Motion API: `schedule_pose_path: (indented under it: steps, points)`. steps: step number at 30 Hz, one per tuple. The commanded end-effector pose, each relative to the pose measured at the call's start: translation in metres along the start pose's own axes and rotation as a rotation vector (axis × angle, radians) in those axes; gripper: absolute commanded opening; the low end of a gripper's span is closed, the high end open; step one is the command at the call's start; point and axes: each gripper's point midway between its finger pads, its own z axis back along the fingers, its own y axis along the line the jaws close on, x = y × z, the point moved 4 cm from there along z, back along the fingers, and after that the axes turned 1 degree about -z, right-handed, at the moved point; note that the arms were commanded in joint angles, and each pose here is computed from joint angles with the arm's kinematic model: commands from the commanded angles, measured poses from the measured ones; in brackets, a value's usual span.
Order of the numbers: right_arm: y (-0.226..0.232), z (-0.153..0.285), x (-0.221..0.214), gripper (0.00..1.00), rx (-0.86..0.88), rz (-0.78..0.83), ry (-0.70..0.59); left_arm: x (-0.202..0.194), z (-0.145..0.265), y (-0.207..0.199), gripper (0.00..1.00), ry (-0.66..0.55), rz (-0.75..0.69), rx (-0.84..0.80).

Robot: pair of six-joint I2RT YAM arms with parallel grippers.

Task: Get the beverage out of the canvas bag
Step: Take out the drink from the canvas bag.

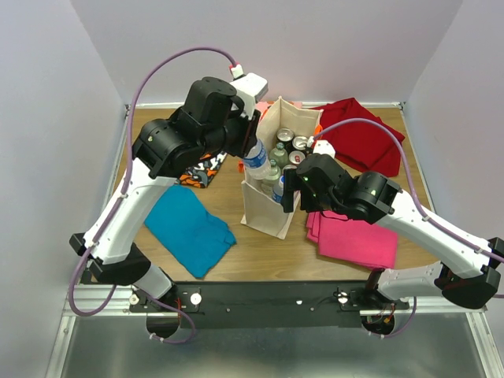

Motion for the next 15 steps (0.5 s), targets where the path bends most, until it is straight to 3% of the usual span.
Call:
schedule_pose_path:
  steps: [1,15]
  points:
    - [-0.007,0.004,-0.003,1.00,-0.024,0.009,-0.004,0.039,0.039,0.008,0.00,-0.214,0.029,0.043]
    - [-0.009,0.003,-0.006,1.00,-0.030,0.002,-0.002,0.070,0.063,0.031,0.00,-0.380,0.043,0.199]
